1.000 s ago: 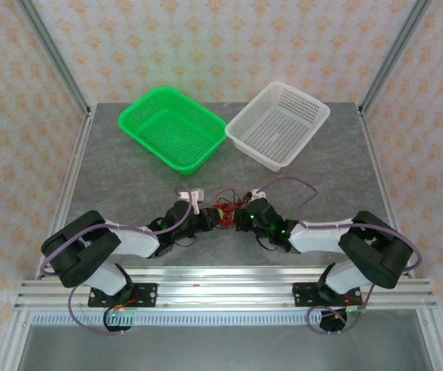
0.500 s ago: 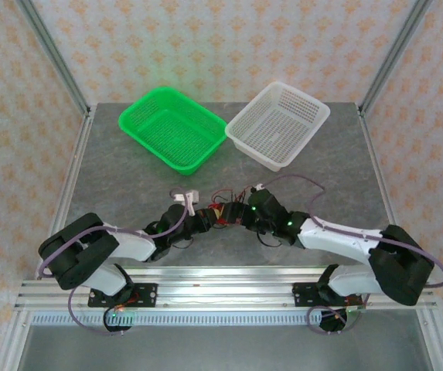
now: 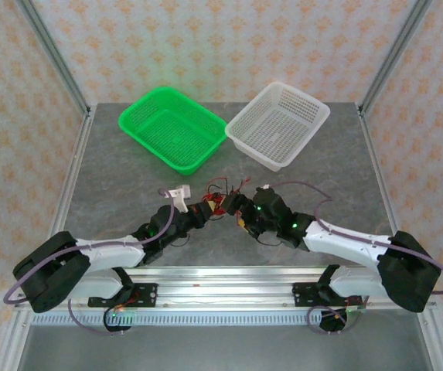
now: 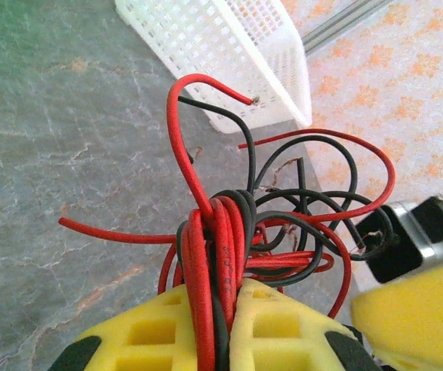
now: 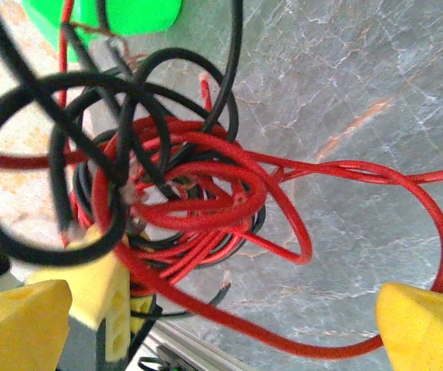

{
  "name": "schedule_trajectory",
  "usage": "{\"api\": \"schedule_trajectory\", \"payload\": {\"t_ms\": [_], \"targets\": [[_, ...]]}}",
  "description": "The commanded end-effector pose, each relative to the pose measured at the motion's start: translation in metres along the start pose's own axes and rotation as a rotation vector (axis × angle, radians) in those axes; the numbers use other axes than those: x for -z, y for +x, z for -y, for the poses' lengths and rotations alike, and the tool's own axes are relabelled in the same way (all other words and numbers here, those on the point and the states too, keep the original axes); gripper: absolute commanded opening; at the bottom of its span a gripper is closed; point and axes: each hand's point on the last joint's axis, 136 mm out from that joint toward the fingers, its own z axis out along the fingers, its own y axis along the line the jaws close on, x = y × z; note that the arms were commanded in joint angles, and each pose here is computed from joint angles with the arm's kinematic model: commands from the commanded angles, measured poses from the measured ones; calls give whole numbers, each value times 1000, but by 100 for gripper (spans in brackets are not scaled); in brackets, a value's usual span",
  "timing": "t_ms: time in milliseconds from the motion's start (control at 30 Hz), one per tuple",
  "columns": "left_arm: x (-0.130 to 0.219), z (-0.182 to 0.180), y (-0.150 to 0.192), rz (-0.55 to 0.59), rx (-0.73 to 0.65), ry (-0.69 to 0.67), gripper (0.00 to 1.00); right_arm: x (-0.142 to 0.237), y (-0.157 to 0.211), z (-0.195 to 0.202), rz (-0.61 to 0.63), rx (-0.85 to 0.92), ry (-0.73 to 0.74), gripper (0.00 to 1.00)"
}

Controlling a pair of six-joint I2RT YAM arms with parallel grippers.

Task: Untangle the cables

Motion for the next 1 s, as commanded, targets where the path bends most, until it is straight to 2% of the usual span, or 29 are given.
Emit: {"api": "schedule_trajectory", "payload": {"t_ms": [0, 167, 400, 667, 967], "targets": [[6, 3, -8, 53, -57, -9, 0, -7, -13, -22, 48, -85, -76, 100], [14, 12, -6, 67, -59, 40, 0, -15, -23, -31, 99, -141, -137, 100], [25, 20, -3, 73, -24, 105, 0, -17, -41, -40, 194, -129, -164, 98], [41, 35, -17, 140, 36, 190, 0, -32, -32, -39, 138, -145, -196, 86], [49, 30, -40, 265, 27, 133, 0, -31, -24, -42, 118, -120, -191, 85]]}}
